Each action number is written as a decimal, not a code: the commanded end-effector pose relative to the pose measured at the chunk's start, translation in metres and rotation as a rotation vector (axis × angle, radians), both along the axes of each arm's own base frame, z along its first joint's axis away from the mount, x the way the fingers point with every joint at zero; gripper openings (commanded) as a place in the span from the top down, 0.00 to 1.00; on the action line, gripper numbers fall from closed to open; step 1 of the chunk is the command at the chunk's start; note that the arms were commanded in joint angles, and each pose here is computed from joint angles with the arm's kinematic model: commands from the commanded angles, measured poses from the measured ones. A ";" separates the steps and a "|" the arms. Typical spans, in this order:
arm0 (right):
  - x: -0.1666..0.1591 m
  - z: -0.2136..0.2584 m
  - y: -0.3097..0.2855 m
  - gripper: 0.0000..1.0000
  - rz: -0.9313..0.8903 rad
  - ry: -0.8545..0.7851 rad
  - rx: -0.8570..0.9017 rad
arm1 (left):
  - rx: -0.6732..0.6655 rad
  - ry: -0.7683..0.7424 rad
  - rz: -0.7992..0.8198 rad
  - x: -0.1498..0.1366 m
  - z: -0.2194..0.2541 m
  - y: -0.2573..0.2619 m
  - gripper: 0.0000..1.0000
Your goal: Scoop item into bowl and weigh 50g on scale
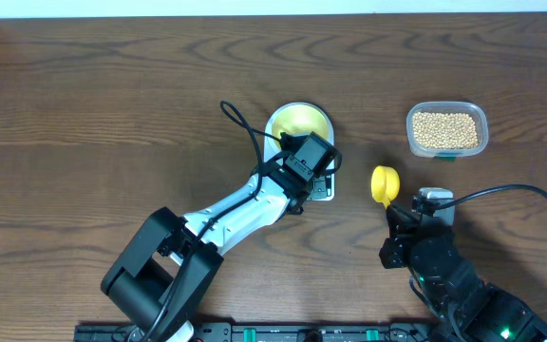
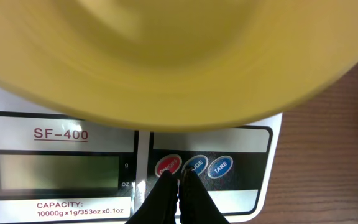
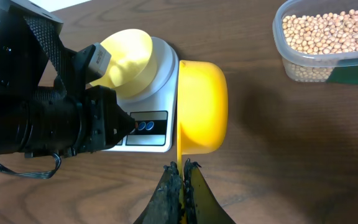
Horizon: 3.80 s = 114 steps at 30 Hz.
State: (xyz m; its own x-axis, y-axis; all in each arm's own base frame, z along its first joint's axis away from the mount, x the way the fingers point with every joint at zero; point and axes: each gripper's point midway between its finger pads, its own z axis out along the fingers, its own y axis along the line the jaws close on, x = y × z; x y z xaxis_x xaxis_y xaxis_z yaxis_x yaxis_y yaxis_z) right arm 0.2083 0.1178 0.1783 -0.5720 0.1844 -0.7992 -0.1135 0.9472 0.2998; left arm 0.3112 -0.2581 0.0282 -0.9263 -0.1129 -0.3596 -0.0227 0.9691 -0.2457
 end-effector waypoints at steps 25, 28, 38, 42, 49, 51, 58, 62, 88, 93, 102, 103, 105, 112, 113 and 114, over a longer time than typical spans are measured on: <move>0.002 0.007 -0.005 0.99 -0.015 -0.021 -0.016 | 0.076 0.017 0.044 0.003 -0.030 0.012 0.93; 0.002 0.007 -0.005 0.99 -0.015 -0.020 -0.017 | 0.076 0.018 0.047 0.004 -0.030 0.013 0.93; 0.002 0.006 -0.005 0.99 -0.015 -0.018 -0.019 | 0.039 0.024 0.015 0.000 -0.019 0.007 0.93; 0.002 0.006 -0.005 0.99 -0.015 -0.018 -0.019 | 0.019 0.001 0.005 -0.004 0.009 0.009 0.93; 0.002 0.006 -0.005 0.99 -0.015 -0.018 -0.019 | -0.024 -0.056 -0.003 -0.016 0.065 0.020 0.93; 0.002 0.006 -0.005 0.99 -0.015 -0.018 -0.019 | -0.030 -0.107 -0.056 -0.017 0.084 0.021 0.92; 0.000 0.002 -0.007 0.99 -0.013 -0.002 -0.034 | 0.075 -0.351 0.074 0.006 0.149 0.079 0.92; 0.000 0.002 -0.007 0.99 -0.014 -0.004 -0.033 | 0.122 -0.426 0.267 0.029 0.172 0.141 0.88; 0.001 -0.049 -0.014 0.99 -0.268 0.259 0.092 | 0.194 -0.524 0.884 0.106 0.158 0.363 0.86; 0.007 -0.049 -0.024 0.99 -0.316 0.253 0.102 | 0.108 -0.575 0.831 0.123 0.165 0.348 0.86; 0.009 -0.049 -0.030 0.99 -0.212 0.217 -0.062 | 0.100 -0.600 0.365 0.140 0.173 0.245 0.85; 0.009 -0.048 -0.030 0.99 -0.192 0.212 -0.086 | 0.064 -0.589 0.301 0.137 0.172 0.220 0.84; 0.009 -0.048 -0.030 0.99 -0.182 0.210 -0.098 | 0.008 -0.578 0.207 0.129 0.174 0.185 0.83; -0.004 -0.056 -0.005 0.99 -0.037 0.288 -0.042 | -0.068 -0.552 -0.038 0.078 0.189 0.091 0.83; -0.006 -0.057 -0.001 0.99 -0.004 0.294 -0.047 | -0.065 -0.534 -0.057 0.068 0.189 0.087 0.83; -0.007 -0.057 0.001 0.99 0.017 0.298 -0.047 | -0.062 -0.519 -0.071 0.061 0.189 0.085 0.83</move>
